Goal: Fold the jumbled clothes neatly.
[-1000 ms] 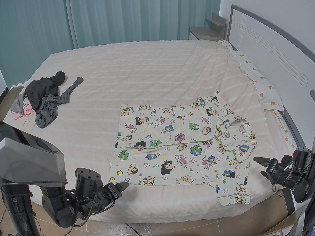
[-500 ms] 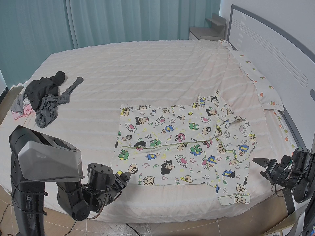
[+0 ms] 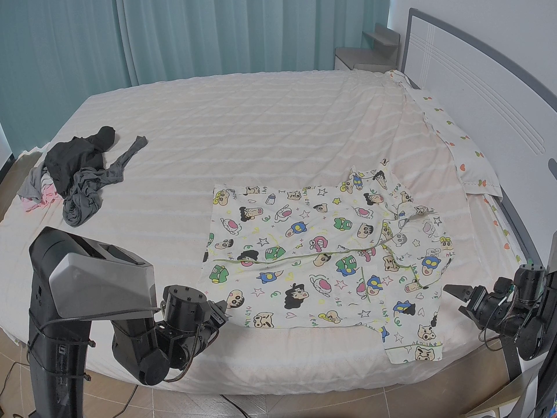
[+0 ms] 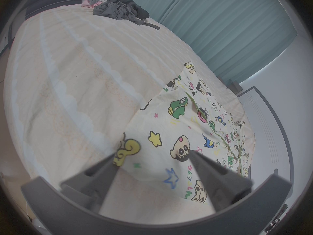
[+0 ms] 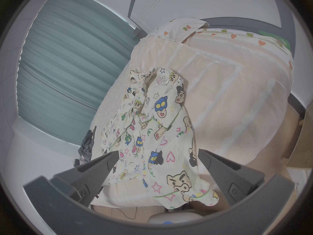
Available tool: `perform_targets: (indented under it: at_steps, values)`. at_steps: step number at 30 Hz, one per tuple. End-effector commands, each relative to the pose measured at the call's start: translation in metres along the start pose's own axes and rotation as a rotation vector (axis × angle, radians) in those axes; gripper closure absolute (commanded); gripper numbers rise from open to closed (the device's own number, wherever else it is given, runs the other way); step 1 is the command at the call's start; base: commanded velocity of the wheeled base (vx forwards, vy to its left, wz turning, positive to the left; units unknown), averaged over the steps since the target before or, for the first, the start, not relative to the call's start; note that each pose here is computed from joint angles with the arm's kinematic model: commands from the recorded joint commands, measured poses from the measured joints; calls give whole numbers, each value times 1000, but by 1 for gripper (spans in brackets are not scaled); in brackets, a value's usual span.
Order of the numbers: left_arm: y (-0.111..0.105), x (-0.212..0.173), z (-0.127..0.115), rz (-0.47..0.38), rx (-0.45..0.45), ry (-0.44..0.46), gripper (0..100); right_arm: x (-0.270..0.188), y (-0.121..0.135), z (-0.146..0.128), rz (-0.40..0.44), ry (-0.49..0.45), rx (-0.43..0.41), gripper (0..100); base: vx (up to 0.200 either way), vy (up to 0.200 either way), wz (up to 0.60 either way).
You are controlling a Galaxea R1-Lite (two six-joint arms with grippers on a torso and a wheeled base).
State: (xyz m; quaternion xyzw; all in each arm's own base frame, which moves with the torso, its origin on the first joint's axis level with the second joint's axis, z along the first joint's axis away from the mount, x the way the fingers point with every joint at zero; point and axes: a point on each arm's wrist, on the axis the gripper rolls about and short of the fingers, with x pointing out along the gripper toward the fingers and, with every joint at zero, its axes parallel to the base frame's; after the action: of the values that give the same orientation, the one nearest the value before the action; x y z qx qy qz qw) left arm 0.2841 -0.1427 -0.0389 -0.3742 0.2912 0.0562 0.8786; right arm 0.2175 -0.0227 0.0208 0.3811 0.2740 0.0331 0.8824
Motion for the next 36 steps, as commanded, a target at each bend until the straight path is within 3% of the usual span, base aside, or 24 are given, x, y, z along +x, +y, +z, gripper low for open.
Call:
perform_targets:
  at_steps: [1, 10, 15, 18, 23, 28, 36]
  values:
    - [1, 2, -2, 5, 4, 4, 100, 3, -9, -9, -39, 47, -10, 0, 0, 0, 0]
    - [3, 1, -2, 12, 9, 7, 100, 2, -17, -17, -86, 127, -79, 0, 0, 0, 0]
    - [2, -5, 1, 5, 6, 1, 100, 3, -23, -24, -96, 205, -126, 0, 0, 0, 0]
    - [2, -14, 3, 4, 7, 2, 100, 7, -32, -33, -117, 281, -215, 0, 0, 0, 0]
    - [2, -17, 6, 2, 3, -5, 100, 12, -41, -43, -126, 343, -249, 0, 0, 0, 0]
    - [2, -21, 7, 2, 2, -5, 100, 19, -49, -52, -89, 398, -296, 0, 0, 0, 0]
    - [2, -20, 6, 5, 5, -1, 100, 30, -48, -60, -24, 404, -344, 0, 0, 0, 0]
